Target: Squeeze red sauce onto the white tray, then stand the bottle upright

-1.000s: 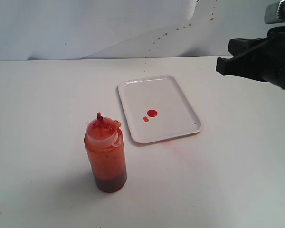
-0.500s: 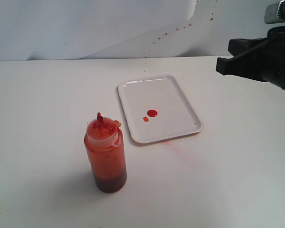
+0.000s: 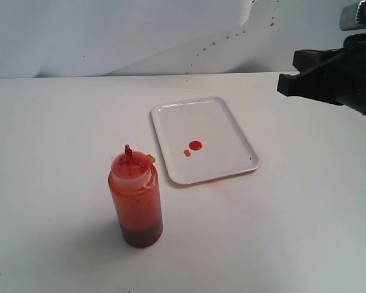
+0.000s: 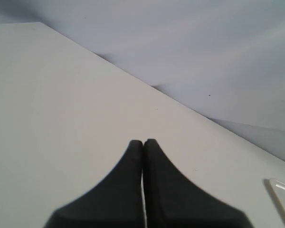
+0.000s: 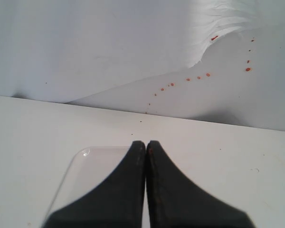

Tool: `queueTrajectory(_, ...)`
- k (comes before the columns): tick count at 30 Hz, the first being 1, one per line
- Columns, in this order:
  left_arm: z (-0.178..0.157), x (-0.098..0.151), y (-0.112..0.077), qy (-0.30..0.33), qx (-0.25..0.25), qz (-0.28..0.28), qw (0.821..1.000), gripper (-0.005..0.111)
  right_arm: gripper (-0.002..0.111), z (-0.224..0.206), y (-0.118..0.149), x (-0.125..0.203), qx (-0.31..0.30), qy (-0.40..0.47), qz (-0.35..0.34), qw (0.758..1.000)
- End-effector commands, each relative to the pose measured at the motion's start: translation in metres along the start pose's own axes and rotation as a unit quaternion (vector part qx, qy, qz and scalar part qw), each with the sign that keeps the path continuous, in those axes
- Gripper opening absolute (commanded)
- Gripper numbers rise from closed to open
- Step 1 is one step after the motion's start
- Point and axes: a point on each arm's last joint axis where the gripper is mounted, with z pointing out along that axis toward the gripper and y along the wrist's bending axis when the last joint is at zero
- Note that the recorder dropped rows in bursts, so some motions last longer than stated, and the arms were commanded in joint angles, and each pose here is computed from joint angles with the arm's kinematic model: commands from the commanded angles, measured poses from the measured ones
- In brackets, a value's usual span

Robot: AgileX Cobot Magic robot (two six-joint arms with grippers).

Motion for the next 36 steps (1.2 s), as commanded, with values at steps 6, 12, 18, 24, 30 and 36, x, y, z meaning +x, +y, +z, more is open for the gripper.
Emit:
queueTrajectory(6, 0.0001, -0.0011, 0.0044, -0.009, -0.022, 0.084, 0.996, 0.0, 0.0, -0.0016, -0.0018, -0.001, 0.003, -0.004, 0.0, 1.0)
queueTrajectory(12, 0.0001, -0.0012, 0.0046, -0.009, -0.023, 0.087, 0.996, 0.0, 0.0, -0.0016, -0.0018, -0.001, 0.003, -0.004, 0.0, 1.0)
queueTrajectory(18, 0.0001, -0.0014, 0.0051, -0.01, -0.025, 0.096, 0.995, 0.0, 0.0, -0.0016, -0.0018, -0.001, 0.003, -0.004, 0.0, 1.0)
queueTrajectory(24, 0.0001, -0.0014, 0.0051, -0.01, -0.025, 0.096, 0.995, 0.0, 0.0, -0.0016, -0.0018, -0.001, 0.003, -0.004, 0.0, 1.0)
queueTrajectory(30, 0.0001, -0.0014, 0.0051, -0.009, -0.026, 0.097, 0.995, 0.0, 0.0, -0.0016, -0.0018, -0.001, 0.003, -0.004, 0.0, 1.0)
queueTrajectory(36, 0.0001, -0.0014, 0.0051, -0.009, -0.026, 0.097, 0.995, 0.0, 0.0, -0.0016, -0.0018, -0.001, 0.003, -0.004, 0.0, 1.0)
